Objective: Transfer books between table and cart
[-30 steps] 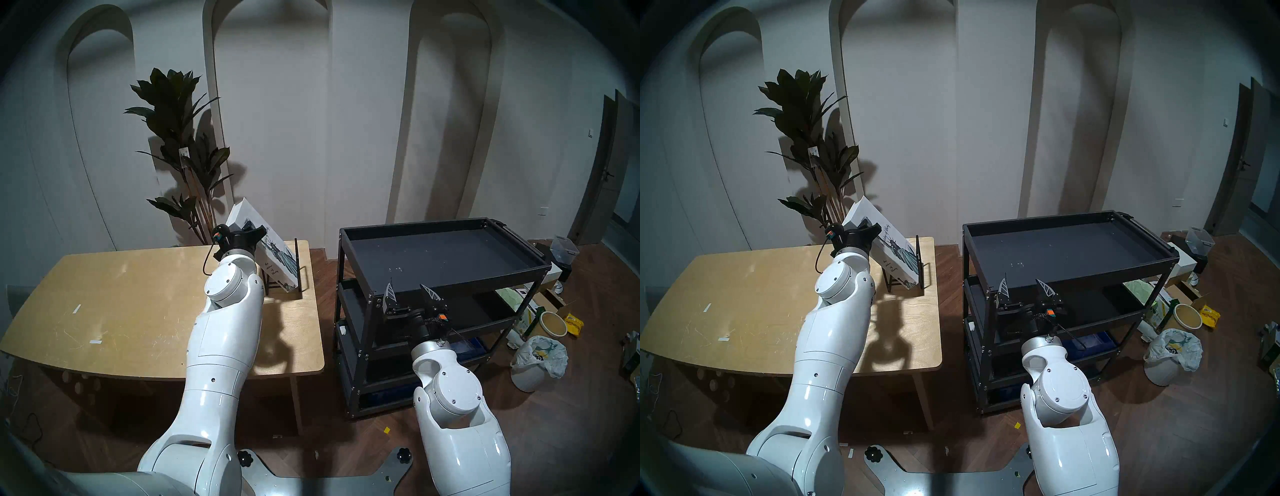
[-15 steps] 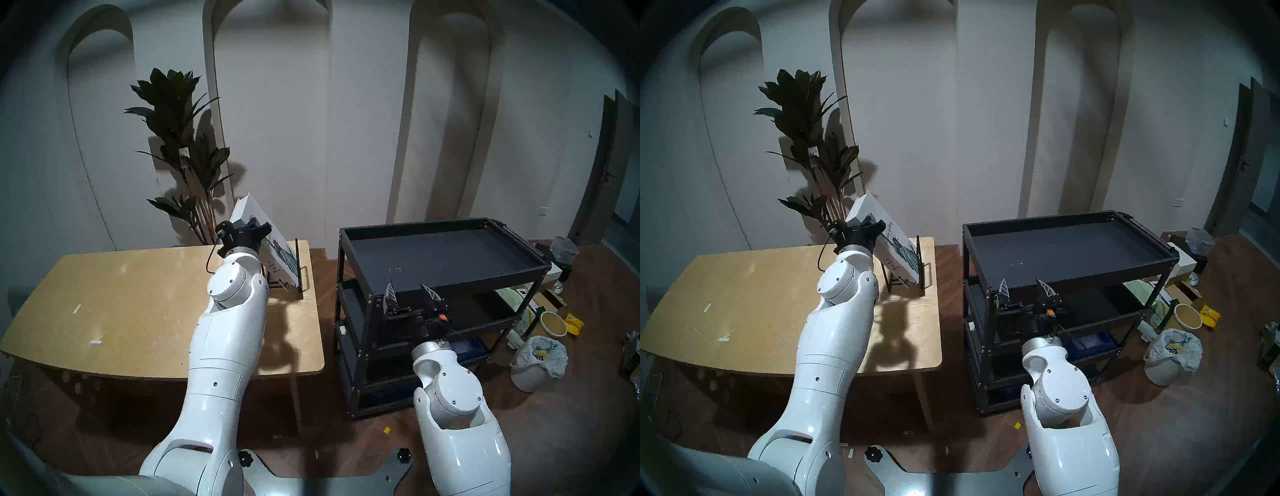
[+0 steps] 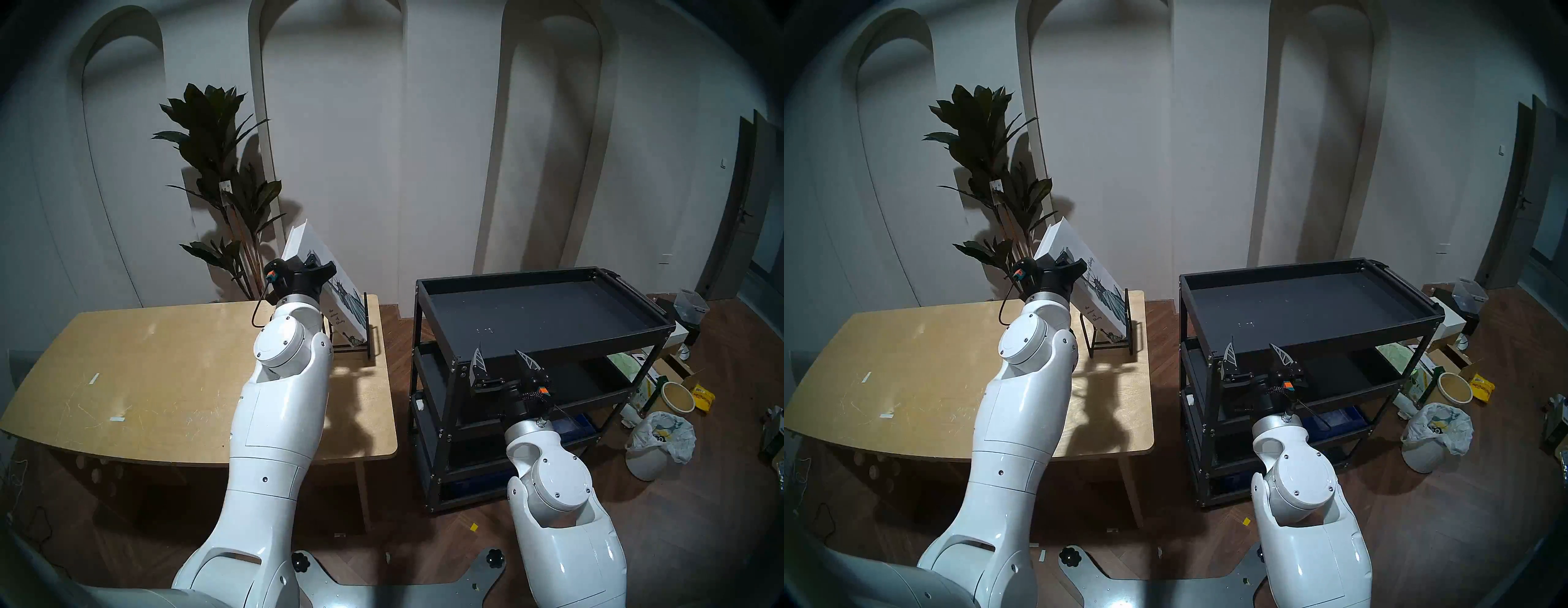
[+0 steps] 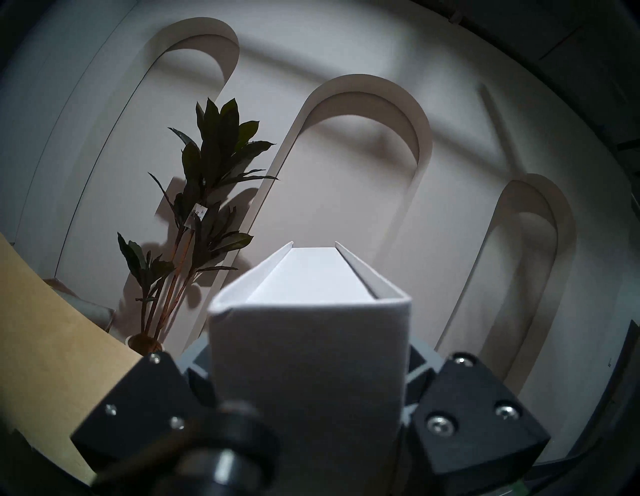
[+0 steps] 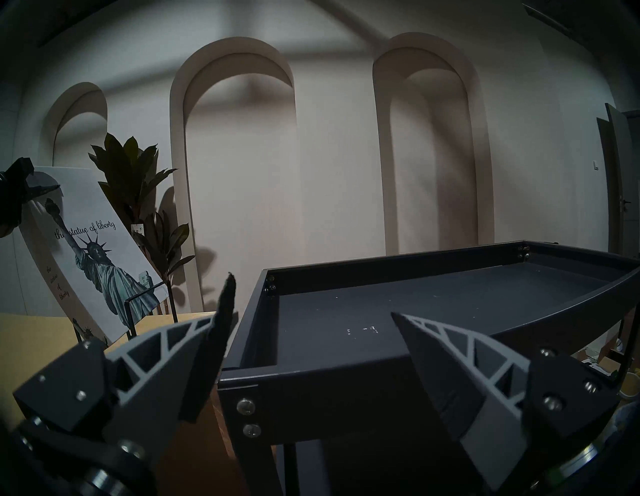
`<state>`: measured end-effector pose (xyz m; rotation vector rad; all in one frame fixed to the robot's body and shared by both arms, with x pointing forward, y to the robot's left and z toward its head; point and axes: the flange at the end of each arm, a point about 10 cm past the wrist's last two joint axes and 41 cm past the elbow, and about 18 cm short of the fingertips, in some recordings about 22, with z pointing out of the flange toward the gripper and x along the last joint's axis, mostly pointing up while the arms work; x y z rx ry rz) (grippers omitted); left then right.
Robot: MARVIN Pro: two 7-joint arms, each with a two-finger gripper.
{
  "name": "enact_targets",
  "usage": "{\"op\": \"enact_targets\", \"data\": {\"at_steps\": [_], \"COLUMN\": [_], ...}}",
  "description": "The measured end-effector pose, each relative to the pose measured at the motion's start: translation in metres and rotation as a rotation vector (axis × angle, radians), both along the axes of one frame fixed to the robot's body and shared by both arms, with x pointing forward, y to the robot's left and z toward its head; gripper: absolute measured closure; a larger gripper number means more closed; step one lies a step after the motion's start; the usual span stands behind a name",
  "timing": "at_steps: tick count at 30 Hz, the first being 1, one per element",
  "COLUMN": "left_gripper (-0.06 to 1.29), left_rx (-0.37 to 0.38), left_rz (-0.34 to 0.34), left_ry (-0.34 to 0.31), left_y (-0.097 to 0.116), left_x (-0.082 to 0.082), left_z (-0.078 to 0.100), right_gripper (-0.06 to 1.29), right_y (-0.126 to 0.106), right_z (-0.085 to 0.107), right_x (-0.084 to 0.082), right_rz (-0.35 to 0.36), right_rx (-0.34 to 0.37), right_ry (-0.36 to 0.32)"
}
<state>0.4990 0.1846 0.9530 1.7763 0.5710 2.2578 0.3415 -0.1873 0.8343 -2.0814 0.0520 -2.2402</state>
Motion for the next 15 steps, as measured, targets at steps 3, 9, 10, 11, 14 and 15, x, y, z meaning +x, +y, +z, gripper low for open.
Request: {"op": "enact_targets", "data": {"at_steps": [3, 9, 10, 11, 14, 15], "left_gripper": [0.70, 0.70, 0.70, 0.70, 0.70, 0.70], "left_rx": [0.009, 0.026, 0.028, 0.030, 0.030, 0.027], "left_rz": [0.007, 0.033, 0.040, 0.052, 0.074, 0.087], "left_ry": [-0.020, -0.046, -0.046, -0.041, -0.026, -0.014], "left_y": [-0.002, -0.001, -0.001, 0.001, 0.004, 0.006], "left_x": [-0.005, -0.014, -0.015, -0.017, -0.019, -0.019], "left_z": [0.010, 0.030, 0.033, 0.037, 0.041, 0.042], "right_gripper": [0.02, 0.02, 0.02, 0.02, 0.02, 0.02], "right_y": [0.001, 0.010, 0.012, 0.015, 0.022, 0.026], "right_z": [0.000, 0.005, 0.007, 0.011, 0.018, 0.022], "right_x": [0.000, 0.004, 0.005, 0.007, 0.010, 0.011], "right_rz": [0.007, 0.046, 0.054, 0.067, 0.090, 0.104], "right_rx": [0.001, -0.028, -0.036, -0.053, -0.086, -0.105], "right_ry": [-0.001, -0.026, -0.033, -0.048, -0.079, -0.098]}}
